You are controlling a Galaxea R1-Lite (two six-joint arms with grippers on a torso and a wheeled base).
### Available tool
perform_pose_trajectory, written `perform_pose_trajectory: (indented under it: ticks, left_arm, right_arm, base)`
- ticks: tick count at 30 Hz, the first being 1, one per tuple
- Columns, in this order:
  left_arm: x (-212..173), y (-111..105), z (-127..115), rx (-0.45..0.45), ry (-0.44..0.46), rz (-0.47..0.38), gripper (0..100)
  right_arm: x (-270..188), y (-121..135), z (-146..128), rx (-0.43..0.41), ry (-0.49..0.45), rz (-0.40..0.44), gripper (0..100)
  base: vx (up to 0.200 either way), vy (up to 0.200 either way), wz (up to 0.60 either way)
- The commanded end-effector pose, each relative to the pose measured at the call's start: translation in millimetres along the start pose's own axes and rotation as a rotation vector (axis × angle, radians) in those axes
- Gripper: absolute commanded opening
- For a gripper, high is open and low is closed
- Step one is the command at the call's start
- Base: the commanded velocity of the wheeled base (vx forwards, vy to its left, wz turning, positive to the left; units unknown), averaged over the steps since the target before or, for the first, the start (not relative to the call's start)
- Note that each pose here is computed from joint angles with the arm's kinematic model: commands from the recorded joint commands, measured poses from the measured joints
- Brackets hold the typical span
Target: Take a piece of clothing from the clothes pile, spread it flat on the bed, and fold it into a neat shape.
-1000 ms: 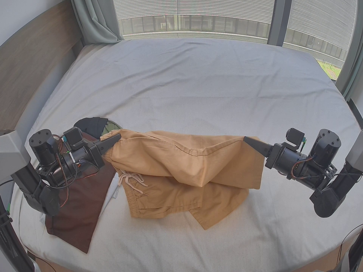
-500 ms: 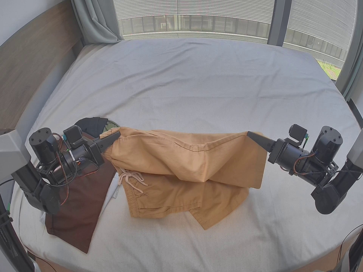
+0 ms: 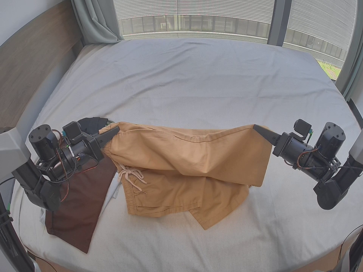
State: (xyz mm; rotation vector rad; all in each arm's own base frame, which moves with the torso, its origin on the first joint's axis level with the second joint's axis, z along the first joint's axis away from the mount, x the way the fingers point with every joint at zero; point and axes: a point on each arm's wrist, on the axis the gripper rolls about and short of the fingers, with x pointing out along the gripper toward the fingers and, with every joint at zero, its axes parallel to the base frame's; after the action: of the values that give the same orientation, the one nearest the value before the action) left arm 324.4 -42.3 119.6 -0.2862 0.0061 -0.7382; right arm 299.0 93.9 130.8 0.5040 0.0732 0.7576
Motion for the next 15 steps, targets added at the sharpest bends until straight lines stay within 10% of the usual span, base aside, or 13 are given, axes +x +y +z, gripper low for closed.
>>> perform_pose_trajectory:
  ticks: [1, 15]
  left_arm:
    - [1.9, 2.3, 0.9, 0.005, -0.007, 0.001, 0]
    - [4.4, 11.4, 6.6, 0.022, -0.034, 0.021, 0]
  right_arm:
    - [-1.1, -3.0, 2.3, -0.003, -0.008, -0.009, 0]
    - [-1.8, -7.8, 10.7, -0.018, -0.037, -0.022, 0]
  base:
    - [0.000, 0.000, 0.00]
    - [0.000, 0.000, 0.00]
